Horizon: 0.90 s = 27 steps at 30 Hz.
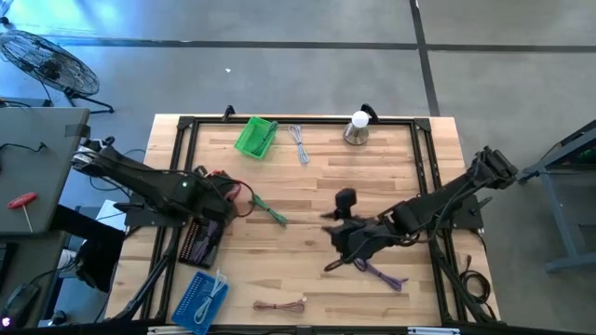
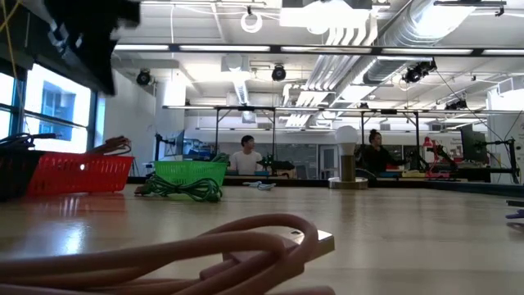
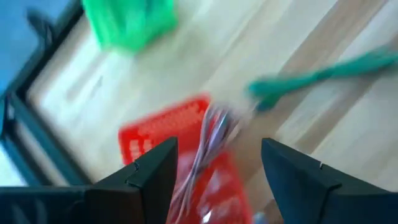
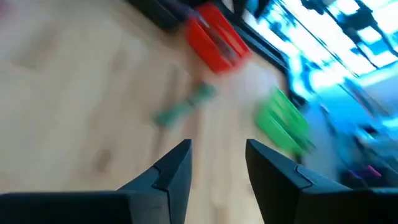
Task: Pick & Place USB Port
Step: Put the purple charger cable into the black bin
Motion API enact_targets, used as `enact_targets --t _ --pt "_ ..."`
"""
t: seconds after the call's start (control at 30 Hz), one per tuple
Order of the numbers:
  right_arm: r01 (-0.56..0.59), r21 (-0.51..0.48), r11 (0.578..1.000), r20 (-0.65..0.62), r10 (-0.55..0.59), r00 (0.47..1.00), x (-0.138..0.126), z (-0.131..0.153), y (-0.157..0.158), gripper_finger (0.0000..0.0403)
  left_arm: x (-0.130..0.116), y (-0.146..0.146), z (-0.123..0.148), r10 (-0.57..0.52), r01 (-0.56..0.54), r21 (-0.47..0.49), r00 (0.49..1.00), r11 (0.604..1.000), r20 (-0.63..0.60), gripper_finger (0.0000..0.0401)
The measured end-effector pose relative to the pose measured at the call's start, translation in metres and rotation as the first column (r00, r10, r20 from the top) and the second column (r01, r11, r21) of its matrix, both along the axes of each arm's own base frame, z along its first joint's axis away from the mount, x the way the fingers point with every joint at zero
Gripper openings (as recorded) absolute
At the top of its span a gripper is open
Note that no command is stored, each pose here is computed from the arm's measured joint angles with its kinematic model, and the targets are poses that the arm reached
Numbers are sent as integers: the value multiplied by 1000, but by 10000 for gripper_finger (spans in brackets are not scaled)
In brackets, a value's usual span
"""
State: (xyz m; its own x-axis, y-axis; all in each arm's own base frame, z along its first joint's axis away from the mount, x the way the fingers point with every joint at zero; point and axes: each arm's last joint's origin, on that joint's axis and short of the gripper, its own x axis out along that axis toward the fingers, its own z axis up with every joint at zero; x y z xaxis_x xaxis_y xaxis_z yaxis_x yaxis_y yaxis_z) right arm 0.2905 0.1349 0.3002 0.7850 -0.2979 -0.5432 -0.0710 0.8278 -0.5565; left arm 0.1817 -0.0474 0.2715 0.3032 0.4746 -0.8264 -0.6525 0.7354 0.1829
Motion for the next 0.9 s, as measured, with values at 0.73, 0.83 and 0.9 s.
enact_targets --t 0.73,0.83,0.9 --pt "498 586 640 -558 -127 820 -79 -23 11 142 52 -14 59 -325 241 311 910 919 256 223" --pt "516 616 596 -567 -120 815 -85 -38 22 142 60 -16 52 -329 250 308 913 918 240 223" --pt "542 621 566 -581 -131 803 -90 -50 26 142 65 -18 49 -337 263 295 912 919 235 223"
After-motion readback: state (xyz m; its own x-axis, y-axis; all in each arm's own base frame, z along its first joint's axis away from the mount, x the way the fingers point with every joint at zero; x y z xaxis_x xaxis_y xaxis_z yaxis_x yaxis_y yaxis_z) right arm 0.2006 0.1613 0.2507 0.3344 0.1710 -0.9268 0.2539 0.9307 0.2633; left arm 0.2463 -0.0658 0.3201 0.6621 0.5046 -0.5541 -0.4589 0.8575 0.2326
